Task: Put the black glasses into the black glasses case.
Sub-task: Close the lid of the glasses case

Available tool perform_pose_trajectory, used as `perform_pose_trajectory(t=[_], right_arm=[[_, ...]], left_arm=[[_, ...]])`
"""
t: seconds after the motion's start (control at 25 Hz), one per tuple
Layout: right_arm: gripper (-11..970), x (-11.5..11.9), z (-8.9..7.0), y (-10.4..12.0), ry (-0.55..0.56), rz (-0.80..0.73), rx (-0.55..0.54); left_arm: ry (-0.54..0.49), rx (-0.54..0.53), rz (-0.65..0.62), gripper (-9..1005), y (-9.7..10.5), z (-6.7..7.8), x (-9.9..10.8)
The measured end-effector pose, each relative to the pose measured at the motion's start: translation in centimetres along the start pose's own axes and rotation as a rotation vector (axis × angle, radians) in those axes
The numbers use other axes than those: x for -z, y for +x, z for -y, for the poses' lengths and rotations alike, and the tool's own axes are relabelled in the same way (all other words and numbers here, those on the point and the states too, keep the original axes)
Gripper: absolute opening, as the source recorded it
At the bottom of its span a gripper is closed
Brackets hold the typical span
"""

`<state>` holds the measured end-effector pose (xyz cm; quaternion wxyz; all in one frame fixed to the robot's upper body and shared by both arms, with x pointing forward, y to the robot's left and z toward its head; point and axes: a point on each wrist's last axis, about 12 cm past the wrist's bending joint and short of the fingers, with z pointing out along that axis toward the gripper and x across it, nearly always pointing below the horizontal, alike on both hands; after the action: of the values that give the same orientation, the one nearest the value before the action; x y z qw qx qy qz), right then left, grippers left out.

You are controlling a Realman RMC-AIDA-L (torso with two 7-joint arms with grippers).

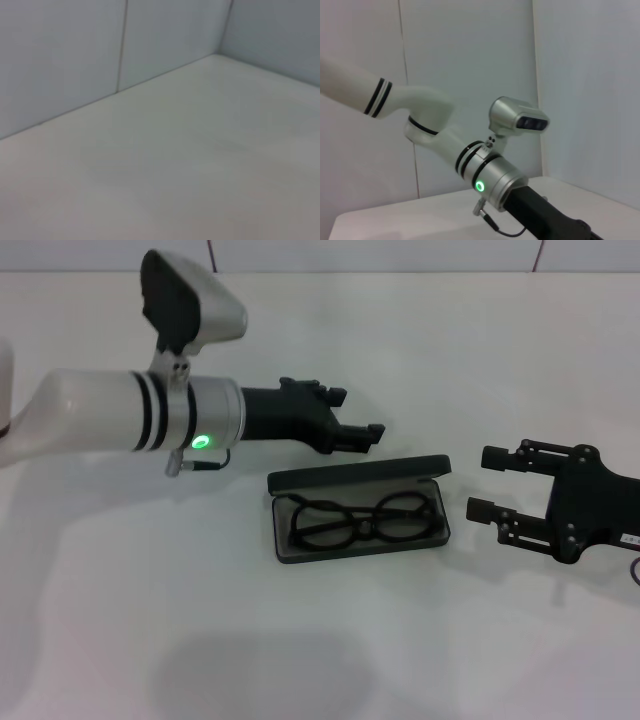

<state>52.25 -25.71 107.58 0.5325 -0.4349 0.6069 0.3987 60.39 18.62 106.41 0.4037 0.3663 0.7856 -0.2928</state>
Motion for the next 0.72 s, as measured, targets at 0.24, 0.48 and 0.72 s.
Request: perform_pose_trajectory(t=[0.24, 0.48, 0.72], right_arm=[[590, -0.7, 0.4, -0.3, 0.003, -0.002, 0.012], [590, -1.0, 0.6, -0.5, -0.014, -0.018, 0.031], [590, 0.0, 0.8, -0.5, 0.002, -0.028, 0.037]], left_arm=[[0.008, -0.032, 0.038, 808, 1.1, 0.5, 0.5], [0.028, -0.003, 0.179, 803, 0.0, 0.5, 1.3], [0.084, 0.024, 0.169, 797, -0.8, 0.6, 1.8]])
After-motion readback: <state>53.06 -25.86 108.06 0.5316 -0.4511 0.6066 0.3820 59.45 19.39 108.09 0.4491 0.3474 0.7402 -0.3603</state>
